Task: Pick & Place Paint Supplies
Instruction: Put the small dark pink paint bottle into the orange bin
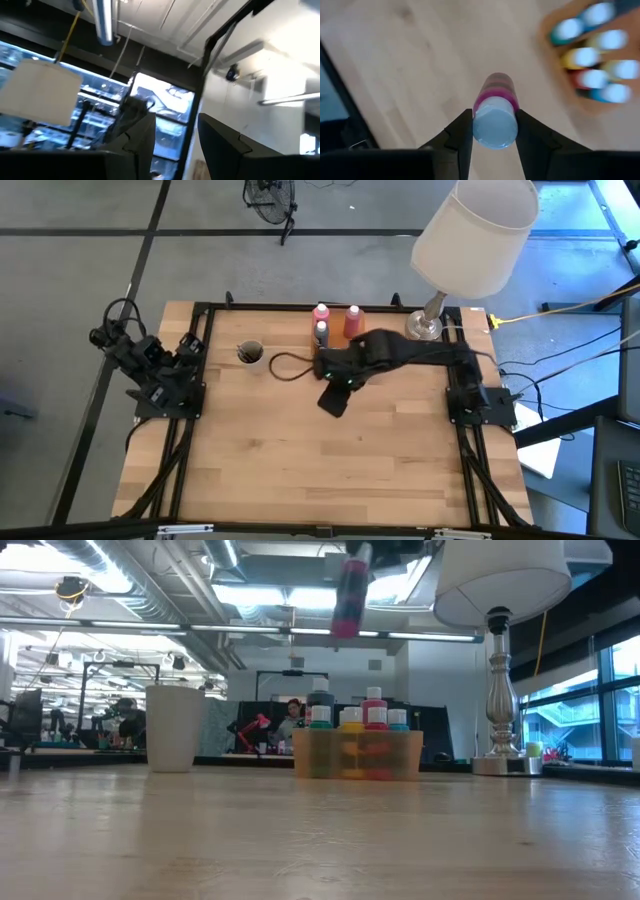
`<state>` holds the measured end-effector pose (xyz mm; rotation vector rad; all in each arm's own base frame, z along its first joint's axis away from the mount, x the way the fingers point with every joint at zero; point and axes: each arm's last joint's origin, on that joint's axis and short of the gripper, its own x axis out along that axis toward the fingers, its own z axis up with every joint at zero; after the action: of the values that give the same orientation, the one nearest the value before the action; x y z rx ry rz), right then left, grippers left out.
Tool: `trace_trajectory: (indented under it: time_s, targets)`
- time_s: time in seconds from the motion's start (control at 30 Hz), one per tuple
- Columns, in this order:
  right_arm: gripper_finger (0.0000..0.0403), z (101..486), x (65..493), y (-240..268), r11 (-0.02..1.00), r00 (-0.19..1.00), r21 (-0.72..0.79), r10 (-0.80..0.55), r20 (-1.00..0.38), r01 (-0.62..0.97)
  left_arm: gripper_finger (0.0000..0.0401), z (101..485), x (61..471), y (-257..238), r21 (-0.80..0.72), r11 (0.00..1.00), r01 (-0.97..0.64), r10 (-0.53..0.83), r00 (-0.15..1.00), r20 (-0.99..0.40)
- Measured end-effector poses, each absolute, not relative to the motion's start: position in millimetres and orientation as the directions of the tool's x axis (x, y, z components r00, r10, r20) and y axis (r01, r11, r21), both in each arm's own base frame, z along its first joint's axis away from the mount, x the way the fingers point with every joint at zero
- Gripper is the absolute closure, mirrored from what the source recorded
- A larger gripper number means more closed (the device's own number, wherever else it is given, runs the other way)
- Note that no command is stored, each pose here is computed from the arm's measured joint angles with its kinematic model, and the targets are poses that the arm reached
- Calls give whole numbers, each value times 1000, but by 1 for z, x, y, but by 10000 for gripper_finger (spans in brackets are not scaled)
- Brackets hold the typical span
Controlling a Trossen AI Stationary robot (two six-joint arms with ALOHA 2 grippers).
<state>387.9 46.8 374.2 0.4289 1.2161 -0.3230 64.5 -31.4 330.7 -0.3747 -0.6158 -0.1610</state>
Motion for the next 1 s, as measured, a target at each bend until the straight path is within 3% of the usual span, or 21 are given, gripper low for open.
trace_trajectory:
  time_s: [0.27,0.6,1.0]
  targets:
    - [281,402,365,14,875,371,103,-92,-924,473,258,325,68,-29,-306,949,77,93,859,504]
    - [281,404,360,-50,878,354,36,-154,-922,478,258,318,71,-26,-353,928,-122,262,885,384]
    - [281,403,352,-93,858,332,9,-189,-924,514,258,318,71,-25,-360,923,-139,279,885,374]
